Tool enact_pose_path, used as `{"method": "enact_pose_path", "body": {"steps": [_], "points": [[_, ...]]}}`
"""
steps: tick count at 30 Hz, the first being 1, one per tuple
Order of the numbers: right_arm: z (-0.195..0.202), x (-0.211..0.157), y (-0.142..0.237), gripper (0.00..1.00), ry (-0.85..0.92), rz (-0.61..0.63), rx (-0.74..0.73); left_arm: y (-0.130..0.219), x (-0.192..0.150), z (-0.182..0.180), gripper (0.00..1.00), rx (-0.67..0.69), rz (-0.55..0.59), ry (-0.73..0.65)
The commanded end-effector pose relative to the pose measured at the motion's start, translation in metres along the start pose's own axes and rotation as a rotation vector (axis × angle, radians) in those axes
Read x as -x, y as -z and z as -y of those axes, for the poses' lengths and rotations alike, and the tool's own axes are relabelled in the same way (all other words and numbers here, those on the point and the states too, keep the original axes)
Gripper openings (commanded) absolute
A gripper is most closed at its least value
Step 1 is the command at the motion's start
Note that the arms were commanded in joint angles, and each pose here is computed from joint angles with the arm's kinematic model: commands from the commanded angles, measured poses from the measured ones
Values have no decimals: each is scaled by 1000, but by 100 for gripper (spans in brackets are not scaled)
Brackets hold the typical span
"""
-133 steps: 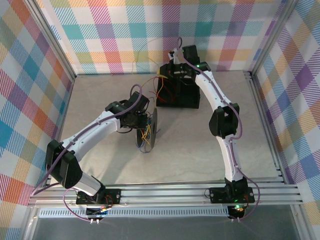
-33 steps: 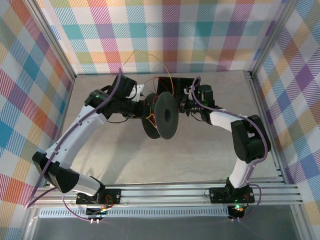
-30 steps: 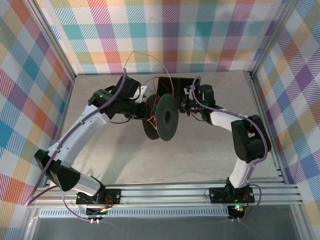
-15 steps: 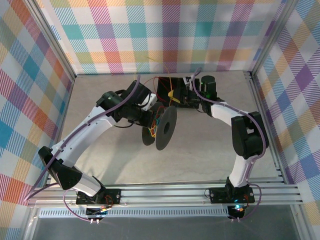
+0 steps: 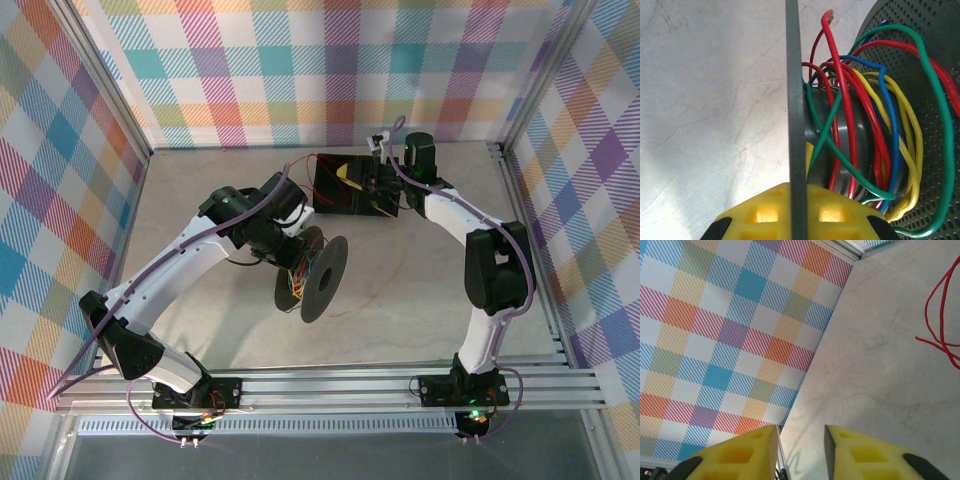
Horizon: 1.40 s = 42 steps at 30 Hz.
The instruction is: Wrap the cables
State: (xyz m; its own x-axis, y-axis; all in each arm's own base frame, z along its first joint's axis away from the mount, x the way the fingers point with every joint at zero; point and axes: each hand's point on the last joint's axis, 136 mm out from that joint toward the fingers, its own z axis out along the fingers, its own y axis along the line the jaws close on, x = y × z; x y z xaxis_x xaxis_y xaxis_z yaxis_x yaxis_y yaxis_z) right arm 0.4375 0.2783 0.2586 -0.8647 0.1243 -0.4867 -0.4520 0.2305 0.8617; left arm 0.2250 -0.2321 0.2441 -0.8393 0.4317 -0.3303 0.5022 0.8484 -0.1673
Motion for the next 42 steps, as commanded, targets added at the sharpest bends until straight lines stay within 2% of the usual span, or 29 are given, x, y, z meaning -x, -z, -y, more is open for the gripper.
{"method": "enact_pose_path", "body": {"steps": [1,6,14,17,21,24,31,36,40,42], "points": [[7,-2,6,42,-5,-22,-42,6,2,2,0,3,31,-21],[18,-26,28,57,-28,-7,-195,1,1,-4,0,36,24,-17],[78,-86,106,71,-83,-19,-744,-3,2,-5,0,40,17,-18],[93,-113,136,72,-125,-36,-903,-4,1,-4,0,40,14,-18],[104,-157,155,69,-257,-87,-1003,-3,1,-5,0,41,17,-15],[110,-181,171,69,-300,-72,-1106,-4,0,-4,0,37,19,-14],[127,-210,164,70,-330,-71,-1104,-5,0,-1,0,15,23,-14],[147,-211,137,66,-348,-73,-1013,-6,0,0,0,7,21,-15],[163,-207,124,66,-368,-83,-1006,-6,-1,0,0,8,23,-13],[172,-205,124,62,-376,-85,-1035,-5,-1,-1,0,10,23,-13]]}}
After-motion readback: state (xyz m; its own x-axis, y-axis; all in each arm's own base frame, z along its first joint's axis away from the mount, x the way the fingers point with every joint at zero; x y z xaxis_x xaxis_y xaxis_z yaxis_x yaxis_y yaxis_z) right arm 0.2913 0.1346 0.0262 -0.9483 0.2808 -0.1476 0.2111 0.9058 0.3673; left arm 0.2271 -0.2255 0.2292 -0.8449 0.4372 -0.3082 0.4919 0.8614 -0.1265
